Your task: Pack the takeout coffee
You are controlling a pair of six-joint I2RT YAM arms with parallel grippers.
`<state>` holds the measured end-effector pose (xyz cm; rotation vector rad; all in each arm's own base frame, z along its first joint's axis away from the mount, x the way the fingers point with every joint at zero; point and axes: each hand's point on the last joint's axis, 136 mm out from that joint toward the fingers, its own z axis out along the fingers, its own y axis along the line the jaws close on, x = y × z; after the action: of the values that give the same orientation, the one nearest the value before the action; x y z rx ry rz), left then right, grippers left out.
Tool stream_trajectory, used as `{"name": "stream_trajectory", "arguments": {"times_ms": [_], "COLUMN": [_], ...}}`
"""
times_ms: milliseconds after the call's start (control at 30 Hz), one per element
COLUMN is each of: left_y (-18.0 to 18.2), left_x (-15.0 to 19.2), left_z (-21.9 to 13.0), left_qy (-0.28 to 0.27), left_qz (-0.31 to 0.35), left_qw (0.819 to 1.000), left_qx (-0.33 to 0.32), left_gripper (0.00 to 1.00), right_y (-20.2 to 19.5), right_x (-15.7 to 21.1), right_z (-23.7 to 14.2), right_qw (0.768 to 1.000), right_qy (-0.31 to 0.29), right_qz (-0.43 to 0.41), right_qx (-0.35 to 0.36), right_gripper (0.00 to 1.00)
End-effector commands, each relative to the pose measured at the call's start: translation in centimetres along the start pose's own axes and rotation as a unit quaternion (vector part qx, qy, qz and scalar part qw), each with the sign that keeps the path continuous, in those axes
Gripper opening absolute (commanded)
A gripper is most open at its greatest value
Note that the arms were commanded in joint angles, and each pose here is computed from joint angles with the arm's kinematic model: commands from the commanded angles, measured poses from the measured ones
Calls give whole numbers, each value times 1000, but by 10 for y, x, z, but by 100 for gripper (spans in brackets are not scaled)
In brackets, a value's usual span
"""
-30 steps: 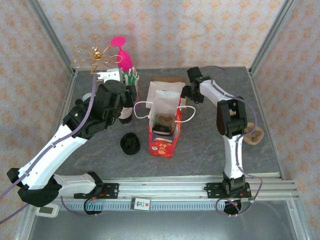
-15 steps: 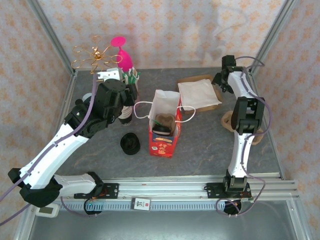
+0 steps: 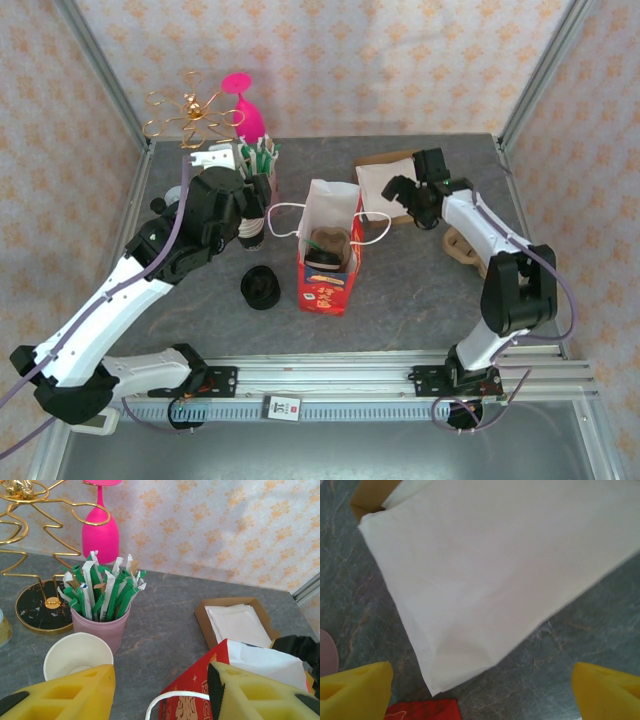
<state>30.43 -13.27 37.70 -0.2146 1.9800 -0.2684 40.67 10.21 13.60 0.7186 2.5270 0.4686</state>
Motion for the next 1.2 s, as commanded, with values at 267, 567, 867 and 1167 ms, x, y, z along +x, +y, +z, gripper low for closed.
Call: {"name": "stream_trajectory", "arguments": {"times_ms": [267,567,867,1167], "left_y": [3,5,6,3], "left_x": [7,8,9,7], "left_z": [4,6,9,9], "left_qy": [0,0,4,1], "left_qz": [8,10,11,6], "left_qw": [1000,1000,1000,1000], "left_qx": [6,4,4,10], "left_gripper": [55,57,58,59], "right_y": [12,20,19,26], "right_x": [5,15,10,0], "right_z": [32,54,51,34], "right_qw": [987,983,985,988], "right_qy": [-13,11,-1,-14], "right_qz": [145,160,154,134], "right_qx": [-68,-85,-78,-76], "right_gripper": [80,60,34,25]}}
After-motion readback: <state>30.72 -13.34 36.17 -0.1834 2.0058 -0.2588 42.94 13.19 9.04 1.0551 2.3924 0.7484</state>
